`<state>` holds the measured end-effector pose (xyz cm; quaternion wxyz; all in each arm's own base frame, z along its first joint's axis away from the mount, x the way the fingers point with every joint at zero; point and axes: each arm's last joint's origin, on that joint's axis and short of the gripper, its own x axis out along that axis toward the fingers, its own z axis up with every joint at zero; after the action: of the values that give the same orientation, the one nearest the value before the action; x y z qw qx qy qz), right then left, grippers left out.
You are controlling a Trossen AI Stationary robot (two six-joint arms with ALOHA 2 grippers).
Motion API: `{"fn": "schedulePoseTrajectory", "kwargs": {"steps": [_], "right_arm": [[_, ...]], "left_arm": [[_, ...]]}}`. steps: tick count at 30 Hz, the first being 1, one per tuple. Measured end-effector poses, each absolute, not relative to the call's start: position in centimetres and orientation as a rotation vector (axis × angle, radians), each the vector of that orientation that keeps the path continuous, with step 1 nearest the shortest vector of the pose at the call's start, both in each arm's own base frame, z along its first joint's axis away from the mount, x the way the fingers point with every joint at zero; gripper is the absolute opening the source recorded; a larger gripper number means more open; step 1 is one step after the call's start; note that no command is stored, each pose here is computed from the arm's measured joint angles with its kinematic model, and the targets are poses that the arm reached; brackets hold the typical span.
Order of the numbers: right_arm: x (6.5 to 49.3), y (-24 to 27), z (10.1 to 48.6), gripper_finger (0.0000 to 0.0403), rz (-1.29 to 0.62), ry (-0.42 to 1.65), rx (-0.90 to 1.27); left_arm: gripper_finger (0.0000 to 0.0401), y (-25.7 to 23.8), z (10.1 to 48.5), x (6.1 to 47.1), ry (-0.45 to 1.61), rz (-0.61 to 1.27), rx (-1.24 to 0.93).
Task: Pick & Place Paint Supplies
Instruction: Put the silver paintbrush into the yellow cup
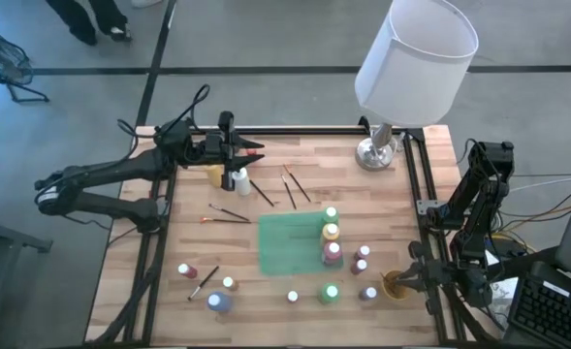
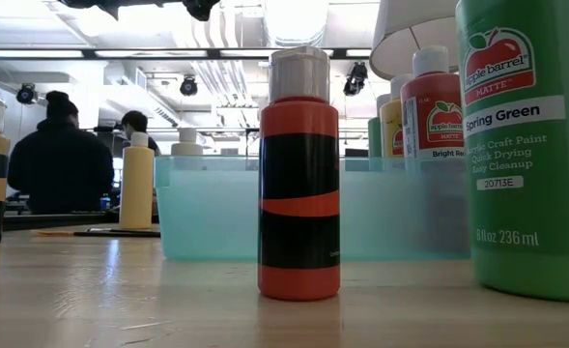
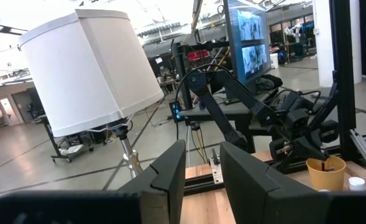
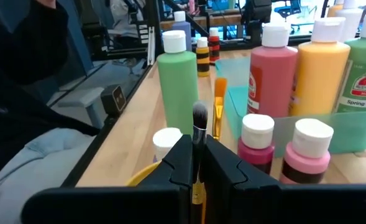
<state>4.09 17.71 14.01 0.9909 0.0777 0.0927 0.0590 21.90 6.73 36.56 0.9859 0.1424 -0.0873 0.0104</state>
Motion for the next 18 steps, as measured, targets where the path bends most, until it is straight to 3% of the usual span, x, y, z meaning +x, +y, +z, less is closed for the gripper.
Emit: {"fn": "schedulePoseTrajectory", "kwargs": {"steps": [6,18], "right_arm": [[4.09,17.84,14.17,0.0026,0.12,0.185,0.161],[4.1,17.94,14.4,0.014,0.117,0.179,0.206]], "left_arm": [[0.0106,6.73,36.56,21.9,-0.175,0.021,0.286],[0.0106,6.71,36.56,21.91,-0.176,0.02,0.286]]}}
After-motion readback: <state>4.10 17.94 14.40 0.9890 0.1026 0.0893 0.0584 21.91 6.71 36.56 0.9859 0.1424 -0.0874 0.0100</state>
